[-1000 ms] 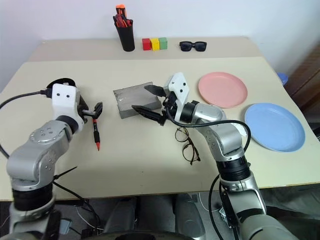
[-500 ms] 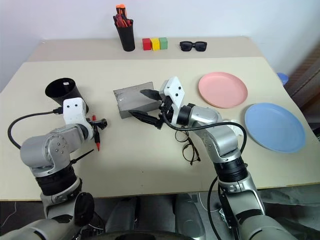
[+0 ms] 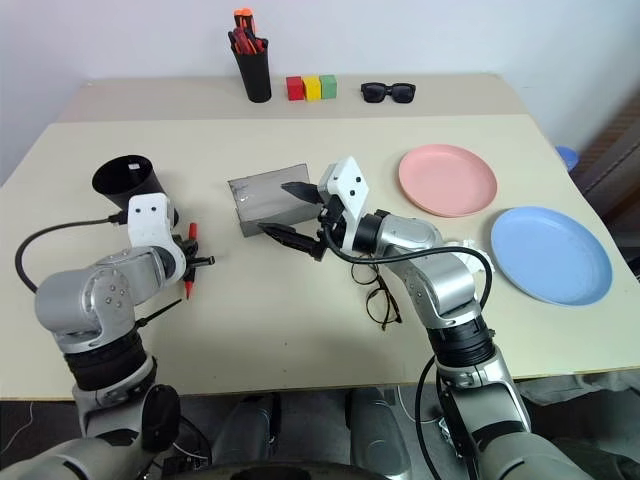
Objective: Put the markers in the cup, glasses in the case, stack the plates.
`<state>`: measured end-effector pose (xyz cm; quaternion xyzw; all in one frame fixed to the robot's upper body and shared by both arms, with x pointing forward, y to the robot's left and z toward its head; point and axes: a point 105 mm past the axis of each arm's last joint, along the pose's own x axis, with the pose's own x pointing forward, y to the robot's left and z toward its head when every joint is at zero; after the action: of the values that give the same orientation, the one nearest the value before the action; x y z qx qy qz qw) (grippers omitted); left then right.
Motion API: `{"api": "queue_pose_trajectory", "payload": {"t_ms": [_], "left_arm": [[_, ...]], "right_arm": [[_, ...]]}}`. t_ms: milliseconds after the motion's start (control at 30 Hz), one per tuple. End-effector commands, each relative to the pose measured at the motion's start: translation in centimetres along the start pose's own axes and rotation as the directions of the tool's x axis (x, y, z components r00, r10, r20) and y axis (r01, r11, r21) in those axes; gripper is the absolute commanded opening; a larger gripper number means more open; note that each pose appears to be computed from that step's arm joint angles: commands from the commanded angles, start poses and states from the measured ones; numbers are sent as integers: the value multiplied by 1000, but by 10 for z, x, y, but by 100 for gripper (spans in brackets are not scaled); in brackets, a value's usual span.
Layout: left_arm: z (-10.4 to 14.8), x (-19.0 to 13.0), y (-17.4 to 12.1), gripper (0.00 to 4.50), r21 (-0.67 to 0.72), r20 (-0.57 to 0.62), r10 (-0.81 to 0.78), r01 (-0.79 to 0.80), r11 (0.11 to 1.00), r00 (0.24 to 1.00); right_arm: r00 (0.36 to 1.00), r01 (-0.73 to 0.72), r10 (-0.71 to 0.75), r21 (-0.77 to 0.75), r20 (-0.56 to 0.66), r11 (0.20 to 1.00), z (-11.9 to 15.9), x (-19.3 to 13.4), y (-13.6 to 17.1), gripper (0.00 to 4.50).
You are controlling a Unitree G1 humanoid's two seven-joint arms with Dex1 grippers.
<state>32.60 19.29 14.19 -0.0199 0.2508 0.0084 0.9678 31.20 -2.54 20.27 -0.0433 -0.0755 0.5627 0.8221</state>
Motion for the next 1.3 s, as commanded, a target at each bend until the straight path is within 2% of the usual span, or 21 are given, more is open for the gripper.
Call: {"api": "queue_pose_trajectory", "payload": {"t_ms": [33, 100, 133, 200, 267, 333, 467, 633, 867, 1300], "left_arm": [[43, -21, -24, 4, 156, 231, -152, 118, 981, 961], [69, -34, -27, 4, 211, 383, -204, 129, 969, 901], [87, -42, -23, 4, 232, 475, -190, 86, 969, 859], [116, -56, -11, 4, 229, 630, -134, -18, 973, 765], [144, -70, 10, 4, 168, 761, -17, -171, 971, 648], [161, -79, 22, 4, 143, 835, 44, -294, 945, 548], [165, -78, 46, 4, 86, 885, 134, -439, 894, 446], [158, -66, 61, 4, 21, 891, 182, -437, 899, 417], [140, -39, 63, 4, 19, 880, 177, -404, 915, 441], [116, -24, 69, 4, -4, 852, 209, -393, 919, 480]], "right_arm": [[999, -13, 15, -50, 51, 999, 15, 3, 5, 386], [998, 4, -1, -52, 59, 999, 17, 6, 2, 386], [998, 13, -10, -53, 65, 998, 18, 8, 1, 386], [997, 31, -26, -55, 77, 998, 21, 10, -1, 386], [995, 43, -38, -51, 97, 998, 24, 14, -2, 386], [993, 42, -37, -46, 112, 998, 27, 18, 0, 386], [991, 15, -10, -38, 136, 999, 31, 26, 10, 386], [986, -3, 7, -26, 165, 1000, 36, 32, 17, 386], [953, -126, 93, 98, 289, 987, 60, 30, 35, 386], [964, -118, 96, 74, 249, 990, 55, 31, 37, 386]]}}
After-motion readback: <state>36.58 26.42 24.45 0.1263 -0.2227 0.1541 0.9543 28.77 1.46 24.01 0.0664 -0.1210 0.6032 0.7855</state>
